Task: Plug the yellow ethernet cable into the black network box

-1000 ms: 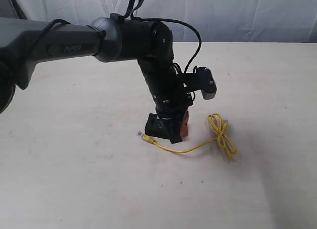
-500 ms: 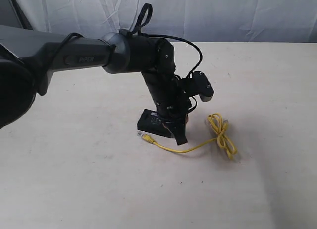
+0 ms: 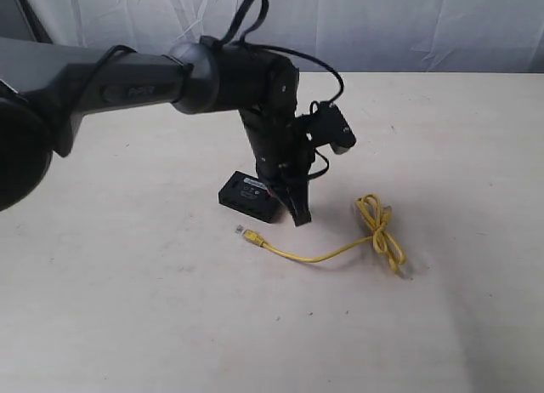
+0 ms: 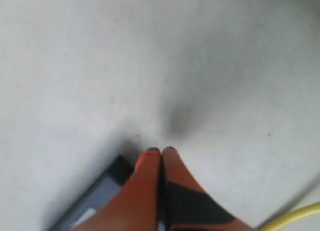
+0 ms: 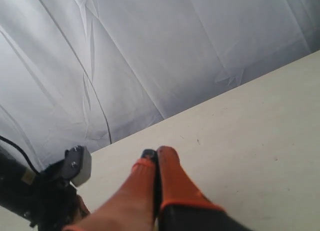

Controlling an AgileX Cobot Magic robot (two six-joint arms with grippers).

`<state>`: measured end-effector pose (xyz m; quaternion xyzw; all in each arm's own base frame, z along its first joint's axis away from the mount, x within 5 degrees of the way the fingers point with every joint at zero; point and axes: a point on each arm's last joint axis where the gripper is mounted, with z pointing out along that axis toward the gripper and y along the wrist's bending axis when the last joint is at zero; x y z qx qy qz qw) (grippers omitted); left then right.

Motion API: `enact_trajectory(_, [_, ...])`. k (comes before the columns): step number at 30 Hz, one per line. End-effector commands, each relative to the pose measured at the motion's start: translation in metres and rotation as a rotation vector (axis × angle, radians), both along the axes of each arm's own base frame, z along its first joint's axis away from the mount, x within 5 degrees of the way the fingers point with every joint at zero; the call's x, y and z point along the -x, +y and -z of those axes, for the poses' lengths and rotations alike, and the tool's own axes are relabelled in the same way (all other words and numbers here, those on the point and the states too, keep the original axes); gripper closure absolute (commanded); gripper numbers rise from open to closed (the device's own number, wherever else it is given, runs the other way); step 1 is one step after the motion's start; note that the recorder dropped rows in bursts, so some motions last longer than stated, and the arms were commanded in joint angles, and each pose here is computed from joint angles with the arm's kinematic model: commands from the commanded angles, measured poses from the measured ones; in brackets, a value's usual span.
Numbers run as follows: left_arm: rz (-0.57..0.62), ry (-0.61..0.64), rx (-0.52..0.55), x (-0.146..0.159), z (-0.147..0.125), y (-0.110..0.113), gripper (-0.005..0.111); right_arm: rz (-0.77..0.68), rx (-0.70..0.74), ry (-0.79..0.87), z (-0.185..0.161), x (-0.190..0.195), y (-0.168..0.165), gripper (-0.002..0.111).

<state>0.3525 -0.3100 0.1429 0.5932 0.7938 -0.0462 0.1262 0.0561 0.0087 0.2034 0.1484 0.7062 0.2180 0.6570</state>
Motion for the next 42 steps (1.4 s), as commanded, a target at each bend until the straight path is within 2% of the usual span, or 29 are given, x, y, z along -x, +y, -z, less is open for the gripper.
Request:
enact_trajectory(1, [-0.116,-0.088,0.102,-0.029,-0.036,0.023,0.107,0.006,0.005,-0.004,0.002,0.000,0.000,0.109])
enact_trajectory(4, [-0.197,-0.052,0.164,-0.050,-0.033,0.043,0.107,0.006,0.005,-0.004,0.002,0.000,0.000,0.109])
enact_trajectory(7, [-0.223,-0.034,0.152,-0.064,-0.024,0.058,0.107,0.006,0.007,-0.004,0.002,0.000,0.000,0.109])
enact_trajectory(15, [-0.134,0.077,0.145,-0.063,0.008,0.054,0.107,0.007,0.014,-0.007,0.001,0.000,-0.001,0.109])
enact_trajectory(21, [-0.115,0.099,0.085,-0.062,0.012,0.061,0.107,0.007,0.016,-0.007,0.001,0.000,-0.001,0.109])
enact_trajectory(26, [-0.118,0.132,-0.017,-0.058,0.013,0.071,0.107,0.007,0.016,-0.007,0.001,0.000,-0.001,0.109])
enact_trajectory(36, [-0.100,0.171,-0.058,-0.054,0.011,0.074,0.107,0.020,0.010,-0.032,-0.001,0.000,-0.002,0.109])
enact_trajectory(38, [-0.120,0.166,-0.056,-0.056,0.008,0.078,0.107,0.038,0.004,-0.067,-0.004,0.000,-0.003,0.109])
enact_trajectory(39, [-0.167,0.162,-0.037,-0.059,0.005,0.082,0.107,0.040,0.002,-0.066,-0.004,0.000,-0.003,0.109])
enact_trajectory(42, [-0.257,0.158,-0.018,-0.069,-0.002,0.100,0.107,0.037,0.004,-0.072,-0.027,-0.003,-0.003,0.109])
